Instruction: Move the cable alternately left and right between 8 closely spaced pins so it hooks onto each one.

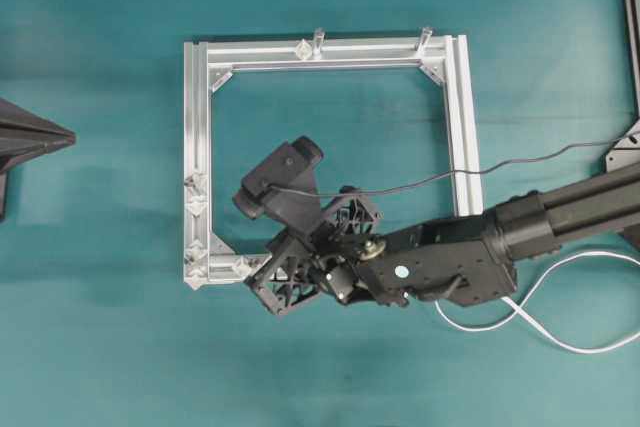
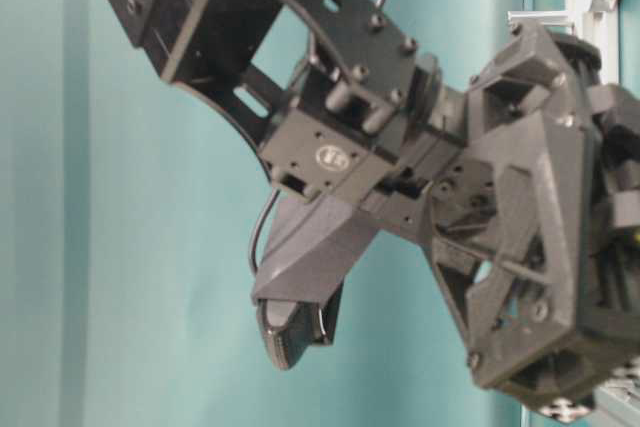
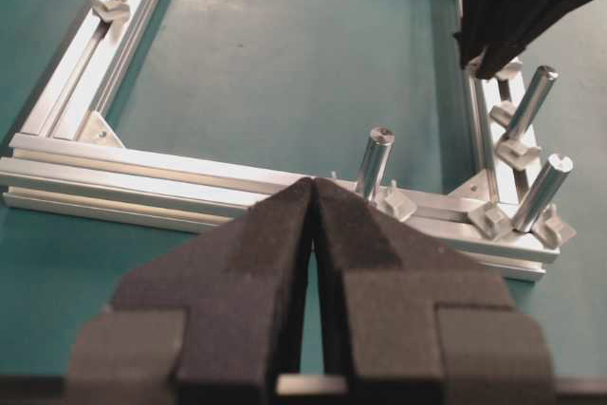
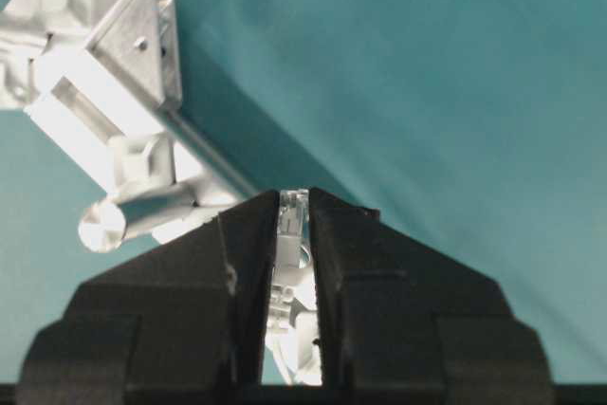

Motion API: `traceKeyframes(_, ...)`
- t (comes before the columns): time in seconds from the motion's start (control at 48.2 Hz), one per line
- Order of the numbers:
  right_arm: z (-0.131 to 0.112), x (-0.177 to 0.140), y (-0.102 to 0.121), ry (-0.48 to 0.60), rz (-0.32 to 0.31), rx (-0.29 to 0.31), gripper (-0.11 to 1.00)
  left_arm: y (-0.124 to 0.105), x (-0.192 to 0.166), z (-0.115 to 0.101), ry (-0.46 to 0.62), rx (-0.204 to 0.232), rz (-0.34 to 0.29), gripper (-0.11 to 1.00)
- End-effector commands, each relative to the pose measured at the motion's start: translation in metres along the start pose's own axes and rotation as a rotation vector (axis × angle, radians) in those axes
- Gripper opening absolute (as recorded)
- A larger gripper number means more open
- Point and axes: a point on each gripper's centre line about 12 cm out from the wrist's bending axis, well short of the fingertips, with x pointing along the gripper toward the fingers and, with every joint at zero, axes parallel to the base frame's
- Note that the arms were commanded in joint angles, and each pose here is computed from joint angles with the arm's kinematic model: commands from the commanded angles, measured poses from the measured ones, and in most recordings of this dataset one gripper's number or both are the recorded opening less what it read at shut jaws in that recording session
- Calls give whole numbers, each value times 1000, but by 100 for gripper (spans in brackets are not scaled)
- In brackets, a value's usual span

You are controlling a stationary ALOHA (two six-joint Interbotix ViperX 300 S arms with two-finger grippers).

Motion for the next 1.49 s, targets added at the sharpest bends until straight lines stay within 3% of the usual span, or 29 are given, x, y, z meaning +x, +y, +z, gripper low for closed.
traceKeyframes(0.0,15,-8,2,-25,20,13,14,-1,0,5,-7,-7,-3,0)
traceKeyframes(0.373,34,-2,-9,-44,-1,41,14,-1,0,5,-9,-5,-3,0)
traceKeyframes(0.684,49,3,-17,-57,-20,4,14,-1,0,5,-7,-5,-3,0)
traceKeyframes(0.974,52,4,-20,-59,-25,9,14,-1,0,5,-7,-7,-3,0)
traceKeyframes(1.202,62,5,-18,-70,2,25,14,-1,0,5,-10,-7,-4,0)
traceKeyframes(1.472,87,8,-15,-100,86,66,14,-1,0,5,-9,-7,-4,0)
